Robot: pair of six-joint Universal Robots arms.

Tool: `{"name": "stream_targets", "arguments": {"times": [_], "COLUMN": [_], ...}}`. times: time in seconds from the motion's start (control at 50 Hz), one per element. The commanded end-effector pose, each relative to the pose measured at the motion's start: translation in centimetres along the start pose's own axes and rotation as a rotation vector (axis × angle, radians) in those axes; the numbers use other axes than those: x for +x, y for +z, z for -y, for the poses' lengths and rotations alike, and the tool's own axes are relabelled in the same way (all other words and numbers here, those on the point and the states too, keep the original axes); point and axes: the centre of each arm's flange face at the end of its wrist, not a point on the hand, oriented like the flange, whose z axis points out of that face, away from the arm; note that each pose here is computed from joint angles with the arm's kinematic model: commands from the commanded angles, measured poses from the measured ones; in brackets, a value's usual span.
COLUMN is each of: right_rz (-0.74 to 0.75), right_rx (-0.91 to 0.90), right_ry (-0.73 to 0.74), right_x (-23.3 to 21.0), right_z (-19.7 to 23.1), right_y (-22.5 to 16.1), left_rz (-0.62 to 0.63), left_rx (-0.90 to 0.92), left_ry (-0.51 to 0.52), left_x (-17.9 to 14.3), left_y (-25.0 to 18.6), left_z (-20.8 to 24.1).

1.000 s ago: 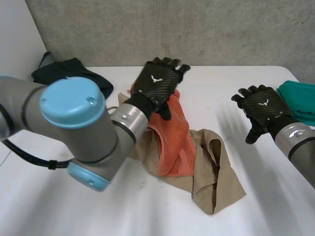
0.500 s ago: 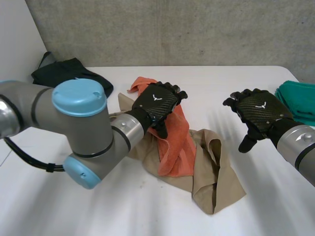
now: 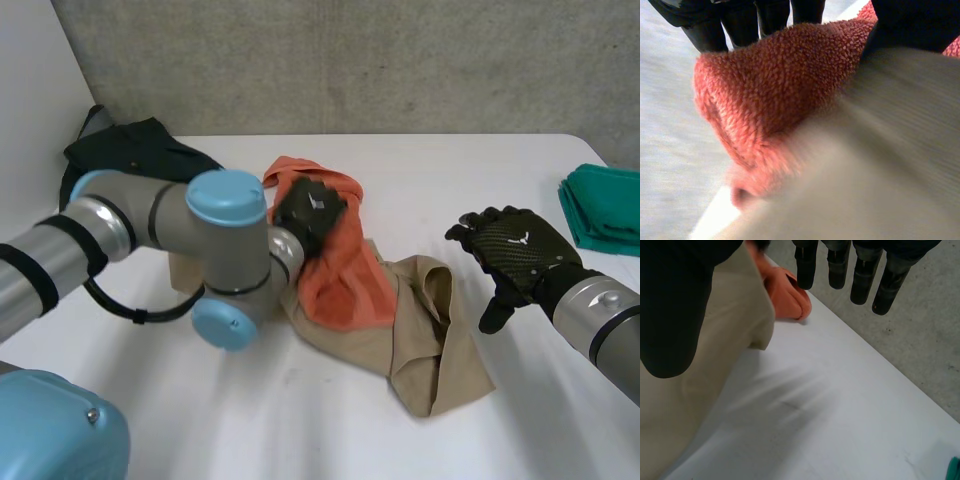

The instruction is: Fold the laundry.

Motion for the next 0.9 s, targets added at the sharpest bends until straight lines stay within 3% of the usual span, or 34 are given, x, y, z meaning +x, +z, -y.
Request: {"name": "stream_targets", "arguments": {"times": [0.02,0.18,0.26,0.32,0.48,0.58,0.78,0.9], "right_rz": [-0.004,0.0,0.003,0.003,0.004,0.005,0.005,-0.011], "right_rx": [-0.003,-0.004,-0.003,-0.001,-0.009,-0.012,-0.012,0.02], "right_ry": [0.0,0.001,0.001,0.0,0.002,0.005,0.005,-0.007], "right_x": [0.1,0.1,0.0,0.0,0.0,-0.1,-0.1,0.3], "right_z": [-0.1,-0.2,-0.1,-0.1,-0.3,-0.3,-0.2,0.9], "right_y": [0.2,0.2,0.2,0.2,0.3,0.3,0.2,-0.5], "left_rz": [0.429,0.715,0.792,0.792,0.726,0.665,0.449,0.226], "left_rx": [0.241,0.345,0.296,0.242,0.075,0.018,-0.041,-0.119], "left_ry": [-0.025,0.008,0.029,0.037,0.031,0.007,-0.015,-0.016], "left_x": [-10.4,-22.2,-25.8,-26.3,-24.2,-21.7,-13.3,-7.4], "left_y": [0.9,0.4,0.6,1.2,2.0,1.6,-2.1,-6.6], "left_z": [6.2,7.4,4.5,1.8,-4.9,-6.1,-3.4,-1.8]}}
